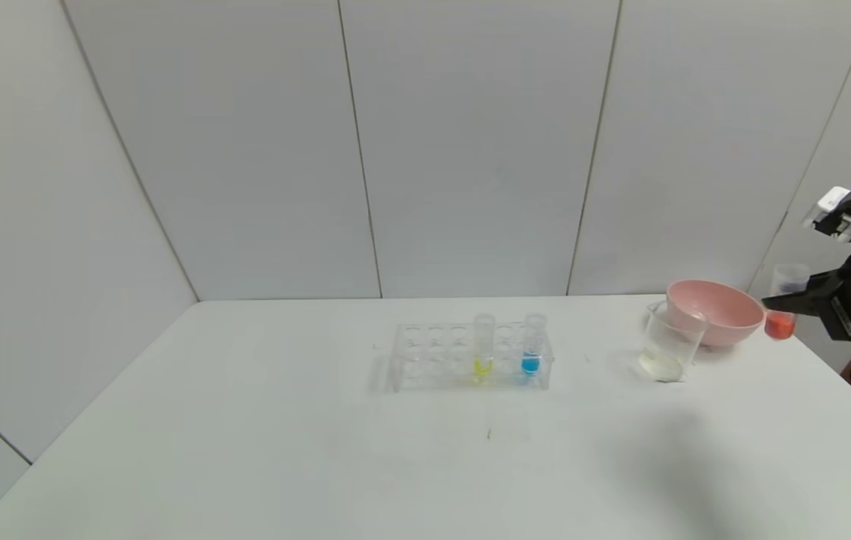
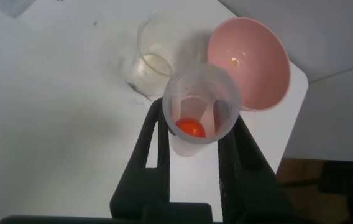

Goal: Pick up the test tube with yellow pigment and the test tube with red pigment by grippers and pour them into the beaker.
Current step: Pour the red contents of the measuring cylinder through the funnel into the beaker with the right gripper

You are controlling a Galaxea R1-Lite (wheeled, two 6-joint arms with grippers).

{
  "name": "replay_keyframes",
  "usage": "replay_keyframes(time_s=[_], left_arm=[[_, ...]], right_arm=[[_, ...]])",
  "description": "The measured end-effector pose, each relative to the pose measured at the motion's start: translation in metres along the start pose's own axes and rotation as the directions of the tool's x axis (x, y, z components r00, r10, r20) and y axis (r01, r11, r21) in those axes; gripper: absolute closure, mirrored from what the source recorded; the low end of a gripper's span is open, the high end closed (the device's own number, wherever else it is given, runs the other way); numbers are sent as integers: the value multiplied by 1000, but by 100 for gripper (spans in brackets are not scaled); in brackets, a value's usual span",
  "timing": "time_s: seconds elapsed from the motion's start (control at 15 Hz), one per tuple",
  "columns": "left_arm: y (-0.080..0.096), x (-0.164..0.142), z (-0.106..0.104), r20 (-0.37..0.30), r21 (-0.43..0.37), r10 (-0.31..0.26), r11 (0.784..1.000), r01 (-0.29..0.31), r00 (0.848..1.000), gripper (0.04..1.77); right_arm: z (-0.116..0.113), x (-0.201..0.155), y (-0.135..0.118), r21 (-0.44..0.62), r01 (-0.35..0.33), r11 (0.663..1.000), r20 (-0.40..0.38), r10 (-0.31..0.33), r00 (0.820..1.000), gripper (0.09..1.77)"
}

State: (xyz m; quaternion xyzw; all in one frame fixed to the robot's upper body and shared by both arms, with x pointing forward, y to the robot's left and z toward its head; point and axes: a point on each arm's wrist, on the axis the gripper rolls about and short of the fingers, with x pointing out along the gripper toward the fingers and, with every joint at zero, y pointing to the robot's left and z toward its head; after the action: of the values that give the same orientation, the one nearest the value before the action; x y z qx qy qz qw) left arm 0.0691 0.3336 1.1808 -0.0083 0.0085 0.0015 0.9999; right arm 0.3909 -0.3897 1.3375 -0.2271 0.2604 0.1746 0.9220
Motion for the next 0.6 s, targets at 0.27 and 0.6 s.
replay_keyframes(time_s=[0.27, 0.6], left_arm=[[0, 0, 0, 0, 0, 0, 1000, 0, 1000, 9], [0, 0, 0, 0, 0, 0, 1000, 0, 1000, 9]], right_arm=[[3, 26, -31, -67, 57, 996, -21, -59, 998, 135], [13, 54, -44, -131, 5, 991, -156, -25, 987, 135]])
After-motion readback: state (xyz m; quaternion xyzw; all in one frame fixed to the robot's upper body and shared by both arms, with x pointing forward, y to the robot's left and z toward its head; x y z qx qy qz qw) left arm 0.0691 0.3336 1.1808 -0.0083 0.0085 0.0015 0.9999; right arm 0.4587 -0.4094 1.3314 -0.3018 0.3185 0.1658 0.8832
